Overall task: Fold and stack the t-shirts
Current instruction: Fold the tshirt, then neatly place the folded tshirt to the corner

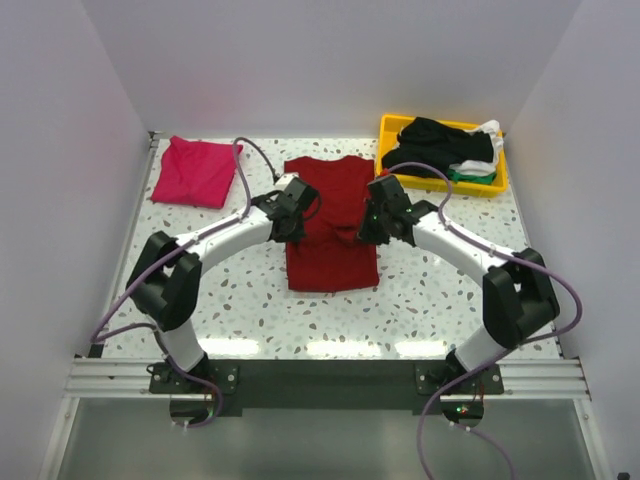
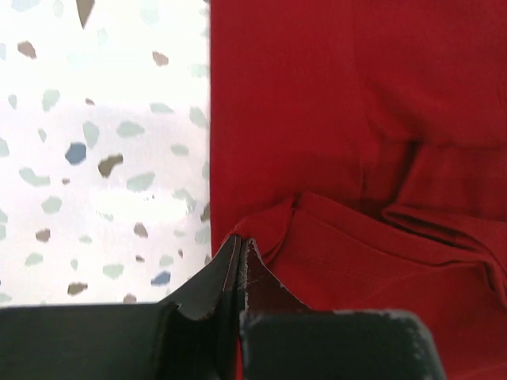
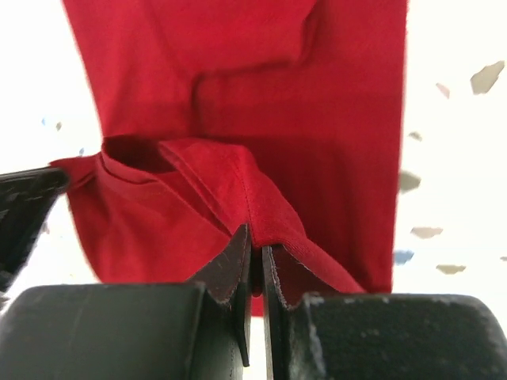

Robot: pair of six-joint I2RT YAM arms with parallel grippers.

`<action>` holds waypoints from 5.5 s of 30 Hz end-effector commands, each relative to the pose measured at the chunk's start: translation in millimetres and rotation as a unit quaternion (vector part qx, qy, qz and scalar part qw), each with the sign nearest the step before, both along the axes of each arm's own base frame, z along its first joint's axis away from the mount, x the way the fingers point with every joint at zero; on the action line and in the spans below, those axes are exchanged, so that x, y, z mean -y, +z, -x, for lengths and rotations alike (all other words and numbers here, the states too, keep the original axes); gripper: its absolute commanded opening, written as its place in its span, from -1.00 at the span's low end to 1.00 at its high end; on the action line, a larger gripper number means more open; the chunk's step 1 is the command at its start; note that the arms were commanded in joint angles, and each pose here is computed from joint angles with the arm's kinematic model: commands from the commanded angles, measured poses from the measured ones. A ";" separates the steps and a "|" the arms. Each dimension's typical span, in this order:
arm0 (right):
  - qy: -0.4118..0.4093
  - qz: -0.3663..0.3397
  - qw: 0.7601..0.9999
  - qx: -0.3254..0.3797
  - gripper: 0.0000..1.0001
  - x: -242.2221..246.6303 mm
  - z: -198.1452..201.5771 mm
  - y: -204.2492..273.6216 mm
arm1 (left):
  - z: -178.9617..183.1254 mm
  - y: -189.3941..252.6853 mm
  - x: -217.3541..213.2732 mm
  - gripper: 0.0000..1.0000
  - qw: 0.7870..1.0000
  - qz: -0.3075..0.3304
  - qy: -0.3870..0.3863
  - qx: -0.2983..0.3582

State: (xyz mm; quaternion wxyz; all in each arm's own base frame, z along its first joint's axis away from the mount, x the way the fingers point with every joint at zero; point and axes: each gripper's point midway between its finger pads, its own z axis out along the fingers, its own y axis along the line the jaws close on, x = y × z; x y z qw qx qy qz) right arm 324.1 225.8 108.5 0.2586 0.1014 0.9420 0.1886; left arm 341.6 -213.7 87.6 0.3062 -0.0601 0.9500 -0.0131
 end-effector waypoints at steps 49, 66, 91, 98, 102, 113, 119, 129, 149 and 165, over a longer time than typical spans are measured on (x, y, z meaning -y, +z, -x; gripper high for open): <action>0.017 -0.045 0.998 -0.033 0.75 47.2 61.6 -49.7 | 69.2 -36.0 14.0 0.60 0.973 0.205 -0.096 -0.037; 0.006 -0.056 0.993 -0.101 -0.55 45.4 83.8 -95.0 | 95.8 -82.4 5.4 -0.99 0.977 0.174 -0.084 -0.091; 0.120 -0.145 0.982 -0.030 -1.00 55.5 189.9 46.2 | 198.1 73.0 14.4 -1.00 0.943 0.246 -0.221 -0.035; 0.066 -0.043 0.995 0.062 -1.00 65.1 99.7 80.3 | 118.2 87.0 14.4 -1.00 0.964 0.207 -0.163 0.030; 0.036 -0.022 0.993 0.111 -1.00 68.3 57.6 104.2 | 83.8 84.9 6.4 -1.00 0.965 0.216 -0.141 0.035; 0.021 -0.021 0.993 0.112 -1.00 66.8 -29.9 97.0 | -4.3 89.4 -2.0 -1.00 0.965 0.221 -0.114 0.082; 0.022 -0.022 0.993 0.111 -1.00 65.7 -68.9 84.6 | -44.7 71.7 -5.0 -1.00 0.963 0.244 -0.094 0.073; -0.009 -0.017 0.998 0.060 -0.69 65.3 -137.1 29.1 | -116.8 35.8 4.1 -0.07 0.960 0.261 -0.088 0.053; 0.064 -0.027 0.997 0.038 0.97 76.1 -20.7 26.6 | -75.9 -30.2 -7.9 1.00 0.978 0.124 -0.168 0.005; 0.037 0.056 0.995 0.069 0.97 120.5 28.1 48.5 | -51.7 -89.4 -6.9 0.51 0.992 0.000 -0.110 -0.069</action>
